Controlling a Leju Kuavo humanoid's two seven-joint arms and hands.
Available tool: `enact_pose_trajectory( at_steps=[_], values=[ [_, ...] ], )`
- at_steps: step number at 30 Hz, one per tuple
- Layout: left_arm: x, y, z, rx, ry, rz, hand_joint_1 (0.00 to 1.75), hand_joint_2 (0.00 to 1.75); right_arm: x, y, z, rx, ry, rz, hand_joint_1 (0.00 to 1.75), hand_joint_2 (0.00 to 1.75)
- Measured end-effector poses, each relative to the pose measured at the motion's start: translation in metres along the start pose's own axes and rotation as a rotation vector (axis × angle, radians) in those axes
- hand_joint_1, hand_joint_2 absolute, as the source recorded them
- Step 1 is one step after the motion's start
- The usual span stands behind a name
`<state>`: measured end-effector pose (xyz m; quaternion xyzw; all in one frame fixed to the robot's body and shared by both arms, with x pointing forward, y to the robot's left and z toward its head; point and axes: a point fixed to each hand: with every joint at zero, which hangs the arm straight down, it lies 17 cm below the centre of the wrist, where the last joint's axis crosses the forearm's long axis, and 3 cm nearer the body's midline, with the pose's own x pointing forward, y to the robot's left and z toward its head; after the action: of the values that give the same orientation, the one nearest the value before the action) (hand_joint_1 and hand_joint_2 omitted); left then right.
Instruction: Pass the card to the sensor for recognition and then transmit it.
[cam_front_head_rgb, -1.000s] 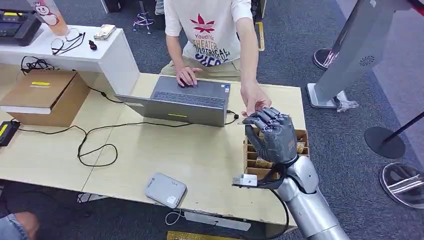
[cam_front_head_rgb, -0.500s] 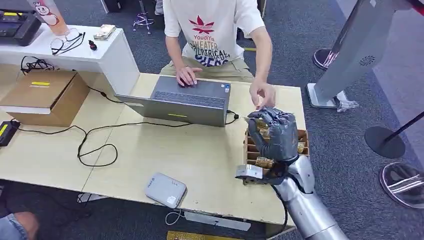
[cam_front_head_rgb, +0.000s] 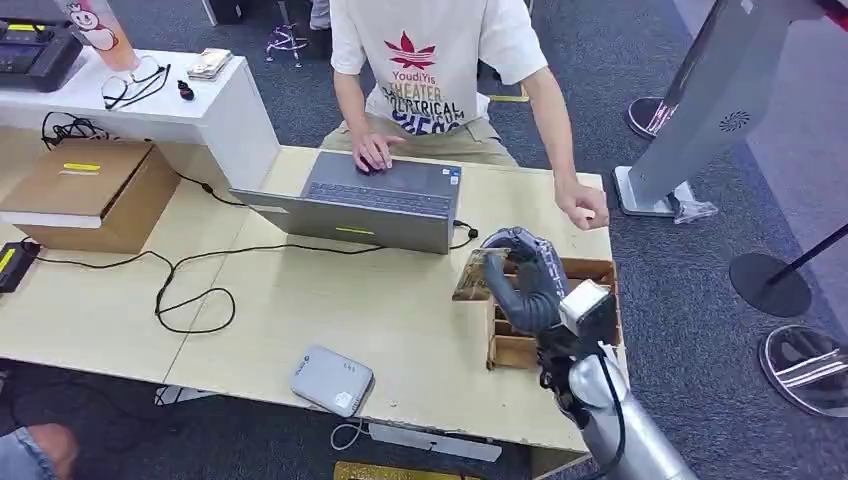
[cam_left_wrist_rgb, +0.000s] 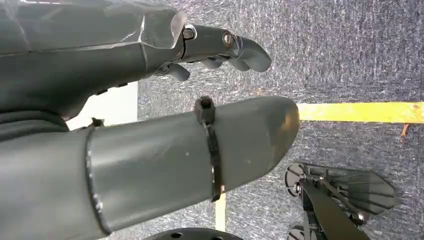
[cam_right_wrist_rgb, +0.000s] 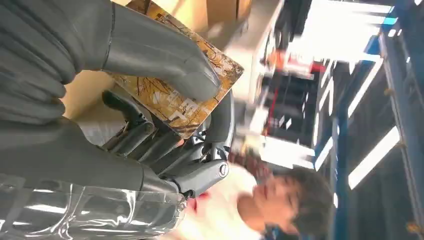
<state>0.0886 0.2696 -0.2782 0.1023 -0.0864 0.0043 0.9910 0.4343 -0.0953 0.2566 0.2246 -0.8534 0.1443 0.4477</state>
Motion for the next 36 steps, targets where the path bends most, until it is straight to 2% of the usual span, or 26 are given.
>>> enact_pose_trajectory(
  at_steps=[7, 15, 22, 36],
  values=[
    [-0.002, -0.001, 0.0, -0.004, 0.019, 0.001, 0.0, 0.0, -0.015, 0.039, 0.039, 0.154, 0.115, -0.214, 1.75, 1.75],
    [-0.004, 0.002, 0.0, -0.001, 0.033, 0.024, 0.0, 0.0, -0.037, 0.094, 0.067, 0.338, 0.241, -0.344, 1.75, 1.75],
    [-0.006, 0.005, -0.001, 0.011, 0.03, 0.034, 0.0, 0.0, -0.057, 0.131, 0.071, 0.435, 0.312, -0.371, 1.75, 1.75],
    [-0.003, 0.001, 0.0, 0.005, 0.023, 0.013, 0.0, 0.0, -0.093, 0.219, 0.061, 0.549, 0.44, -0.389, 1.75, 1.75]
  ],
)
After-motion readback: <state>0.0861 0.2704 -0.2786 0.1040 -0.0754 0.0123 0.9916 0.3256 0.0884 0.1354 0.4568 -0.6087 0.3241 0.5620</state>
